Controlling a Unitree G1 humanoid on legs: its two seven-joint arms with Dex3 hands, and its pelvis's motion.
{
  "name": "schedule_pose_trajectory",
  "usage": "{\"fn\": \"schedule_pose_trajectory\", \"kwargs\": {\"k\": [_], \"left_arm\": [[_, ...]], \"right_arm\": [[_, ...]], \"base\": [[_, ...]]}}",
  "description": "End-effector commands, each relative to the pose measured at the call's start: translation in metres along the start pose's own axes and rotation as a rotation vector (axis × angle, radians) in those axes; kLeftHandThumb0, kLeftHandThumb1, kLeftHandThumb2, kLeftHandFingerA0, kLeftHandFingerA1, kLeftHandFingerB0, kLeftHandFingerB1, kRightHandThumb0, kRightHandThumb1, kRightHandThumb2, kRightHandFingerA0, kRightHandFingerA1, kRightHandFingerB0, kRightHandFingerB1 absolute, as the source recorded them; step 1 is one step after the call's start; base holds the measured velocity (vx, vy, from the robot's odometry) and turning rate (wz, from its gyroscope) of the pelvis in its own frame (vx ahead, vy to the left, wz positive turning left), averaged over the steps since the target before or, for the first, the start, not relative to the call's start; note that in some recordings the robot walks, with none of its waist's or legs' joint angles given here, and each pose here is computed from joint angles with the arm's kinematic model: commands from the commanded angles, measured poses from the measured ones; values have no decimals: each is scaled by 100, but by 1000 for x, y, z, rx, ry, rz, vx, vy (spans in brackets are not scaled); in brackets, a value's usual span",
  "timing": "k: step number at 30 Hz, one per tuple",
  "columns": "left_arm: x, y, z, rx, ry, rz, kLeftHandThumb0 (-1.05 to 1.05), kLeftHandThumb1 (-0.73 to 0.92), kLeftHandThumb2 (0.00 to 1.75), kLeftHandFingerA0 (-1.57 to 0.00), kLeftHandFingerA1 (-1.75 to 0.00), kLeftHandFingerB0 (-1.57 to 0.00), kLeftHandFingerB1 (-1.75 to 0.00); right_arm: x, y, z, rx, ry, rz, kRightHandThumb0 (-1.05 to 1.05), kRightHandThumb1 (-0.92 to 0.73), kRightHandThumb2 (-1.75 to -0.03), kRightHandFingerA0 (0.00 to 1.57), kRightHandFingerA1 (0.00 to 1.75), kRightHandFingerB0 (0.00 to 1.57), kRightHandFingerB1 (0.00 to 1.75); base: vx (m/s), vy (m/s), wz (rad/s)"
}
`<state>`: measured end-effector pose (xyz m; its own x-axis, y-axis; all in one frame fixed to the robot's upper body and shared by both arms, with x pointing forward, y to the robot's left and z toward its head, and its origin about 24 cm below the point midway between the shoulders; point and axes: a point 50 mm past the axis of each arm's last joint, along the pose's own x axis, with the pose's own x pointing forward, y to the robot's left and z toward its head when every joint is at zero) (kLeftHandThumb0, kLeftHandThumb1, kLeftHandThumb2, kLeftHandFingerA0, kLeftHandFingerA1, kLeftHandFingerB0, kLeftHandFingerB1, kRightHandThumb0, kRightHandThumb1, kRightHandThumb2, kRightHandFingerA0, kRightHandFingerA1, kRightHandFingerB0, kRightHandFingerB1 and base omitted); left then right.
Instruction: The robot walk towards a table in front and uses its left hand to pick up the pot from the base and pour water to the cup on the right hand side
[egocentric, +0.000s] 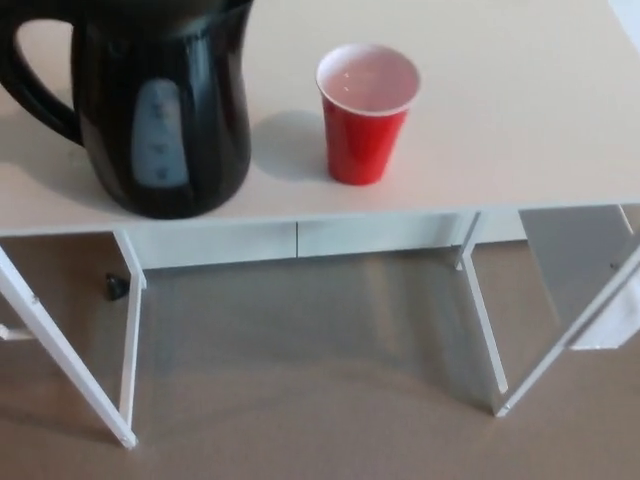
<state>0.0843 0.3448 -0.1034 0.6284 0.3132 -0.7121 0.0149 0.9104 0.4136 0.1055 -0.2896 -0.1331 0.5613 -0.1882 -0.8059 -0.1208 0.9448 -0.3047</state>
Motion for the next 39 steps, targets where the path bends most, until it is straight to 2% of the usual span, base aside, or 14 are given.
{"fn": "schedule_pose_trajectory", "kwargs": {"k": [1,5,7,8,11,24,26,27,28,29,30,31,33,39], "left_arm": [[-3,2,-7,19,33,-5,-25,60,58,-61,-43,-46,-38],[0,4,-1,16,16,-8,-25,60,58,-59,-43,-45,-38],[0,5,0,20,10,-11,-25,60,58,-58,-42,-45,-38],[0,5,0,14,7,-13,-32,54,67,-54,-48,-43,-44],[-1,5,0,26,4,-19,-26,63,59,-59,-42,-44,-38],[-4,5,-5,31,23,-24,-25,61,58,-59,-43,-45,-38],[-3,5,-5,34,25,-22,-33,54,67,-55,-48,-42,-44],[-3,5,-4,36,22,-21,-25,59,58,-62,-44,-46,-39],[-3,5,-4,37,19,-20,-25,59,58,-62,-44,-46,-39],[-3,5,-3,39,17,-20,-26,60,58,-61,-44,-46,-39],[-2,5,-3,41,18,-20,-26,60,58,-61,-44,-46,-39],[-2,6,-1,49,16,-28,-34,55,69,-55,-49,-41,-44],[-1,6,0,54,13,-30,-27,62,58,-60,-43,-44,-38],[0,7,3,60,0,-35,-26,61,58,-59,-43,-45,-38]], "right_arm": [[-5,-5,-11,-15,34,-34,-64,-28,-89,91,87,62,73],[-3,-5,-7,1,20,-34,-62,-37,-77,93,87,63,70],[-3,-5,-7,5,15,-34,-62,-29,-91,90,89,62,74],[-3,-5,-7,2,14,-33,-62,-39,-74,91,85,64,70],[-4,-5,-8,-5,17,-33,-63,-40,-70,91,81,63,66],[-7,-3,-15,-4,21,-25,-63,-39,-72,92,85,64,69],[-7,-2,-15,2,19,-27,-66,-37,-72,93,85,61,70],[-7,-2,-15,4,22,-28,-69,-27,-90,92,88,60,74],[-7,-2,-15,3,24,-29,-69,-27,-90,92,88,60,74],[-7,-2,-15,7,29,-31,-67,-36,-74,96,85,64,71],[-6,-2,-16,14,32,-34,-67,-36,-74,96,85,64,71],[-6,-2,-14,14,28,-38,-63,-28,-89,93,88,63,73],[-6,-2,-13,15,23,-40,-63,-37,-74,95,85,65,70],[-4,-2,-9,10,5,-31,-66,-37,-74,95,85,65,71]], "base": [[129,82,14],[133,-28,7],[100,-88,-3],[81,-86,18],[40,-47,-6],[51,204,-5],[117,128,5],[128,60,6],[114,36,8],[136,12,6],[129,-12,6],[120,-36,5],[119,-77,10],[20,-214,0]]}}
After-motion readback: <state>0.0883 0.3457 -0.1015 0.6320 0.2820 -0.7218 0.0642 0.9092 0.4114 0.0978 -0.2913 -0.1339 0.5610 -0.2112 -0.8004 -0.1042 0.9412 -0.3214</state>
